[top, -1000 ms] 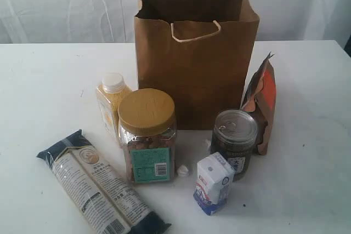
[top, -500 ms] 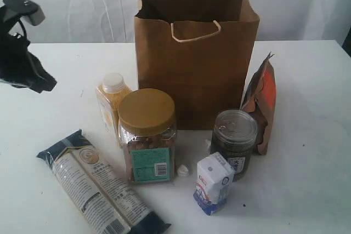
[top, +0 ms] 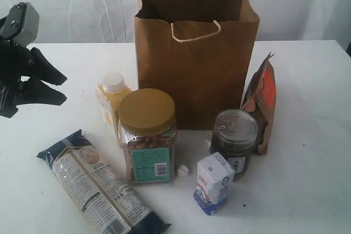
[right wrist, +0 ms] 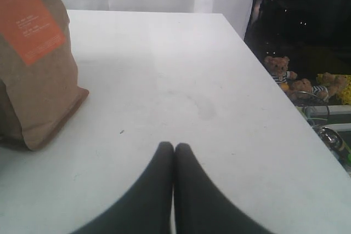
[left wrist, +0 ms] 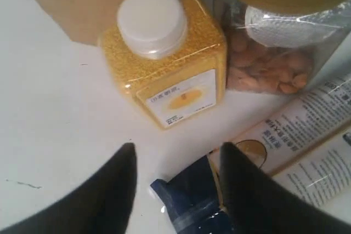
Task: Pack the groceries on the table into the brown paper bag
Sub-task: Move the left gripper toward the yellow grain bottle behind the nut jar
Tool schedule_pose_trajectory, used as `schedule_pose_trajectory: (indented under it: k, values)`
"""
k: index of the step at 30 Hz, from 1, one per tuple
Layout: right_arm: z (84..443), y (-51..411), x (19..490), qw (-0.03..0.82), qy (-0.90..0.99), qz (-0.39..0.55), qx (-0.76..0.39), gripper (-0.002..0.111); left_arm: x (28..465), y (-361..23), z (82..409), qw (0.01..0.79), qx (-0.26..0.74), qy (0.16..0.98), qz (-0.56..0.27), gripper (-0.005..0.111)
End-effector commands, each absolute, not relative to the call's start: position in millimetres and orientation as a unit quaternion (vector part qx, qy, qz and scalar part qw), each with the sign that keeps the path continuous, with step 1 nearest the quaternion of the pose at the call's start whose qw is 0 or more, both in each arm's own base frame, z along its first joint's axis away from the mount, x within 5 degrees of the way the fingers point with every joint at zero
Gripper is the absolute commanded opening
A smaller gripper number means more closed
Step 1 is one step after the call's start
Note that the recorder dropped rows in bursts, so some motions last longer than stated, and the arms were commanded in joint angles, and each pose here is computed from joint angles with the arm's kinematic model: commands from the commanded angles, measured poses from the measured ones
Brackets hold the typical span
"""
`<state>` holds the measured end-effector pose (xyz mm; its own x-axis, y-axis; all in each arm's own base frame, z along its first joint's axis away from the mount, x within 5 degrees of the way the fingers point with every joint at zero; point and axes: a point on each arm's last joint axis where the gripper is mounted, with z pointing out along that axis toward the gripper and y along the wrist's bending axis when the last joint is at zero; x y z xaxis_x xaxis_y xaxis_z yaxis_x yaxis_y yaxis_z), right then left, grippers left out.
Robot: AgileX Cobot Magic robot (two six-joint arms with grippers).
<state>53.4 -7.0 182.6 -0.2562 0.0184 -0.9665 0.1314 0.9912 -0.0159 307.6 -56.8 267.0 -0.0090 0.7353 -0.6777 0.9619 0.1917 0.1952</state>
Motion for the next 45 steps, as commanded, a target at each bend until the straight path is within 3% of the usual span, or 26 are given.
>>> schedule_pose_trajectory:
  k: [1,13,18,34,37,39,45]
  values:
    - [182.9,-6.9,53.2,0.612,0.788,-0.046,0.048,0.0,309.0,-56.0,266.5,0.348,0.602,0.7,-0.163,0.076]
    - [182.9,-6.9,53.2,0.612,0.788,-0.046,0.048,0.0,309.7,-59.3,270.1,0.366,0.585,0.701,-0.182,0.078]
    - [182.9,-6.9,53.2,0.612,0.788,-0.046,0.048,0.0,310.4,-59.0,270.0,0.367,0.584,0.702,-0.179,0.105]
    - [182.9,-6.9,53.2,0.612,0.788,-0.046,0.048,0.0,320.2,-61.0,267.6,0.405,0.584,0.683,-0.168,0.105]
    - [182.9,-6.9,53.2,0.612,0.788,-0.046,0.048,0.0,327.6,-66.5,269.7,0.455,0.546,0.668,-0.221,0.105]
    - [182.9,-6.9,53.2,0.612,0.788,-0.046,0.048,0.0,339.1,-63.5,274.6,0.524,0.504,0.612,-0.312,0.105]
    - [182.9,-6.9,53.2,0.612,0.788,-0.046,0.048,0.0,394.9,3.1,248.8,0.528,0.385,0.635,-0.413,0.105]
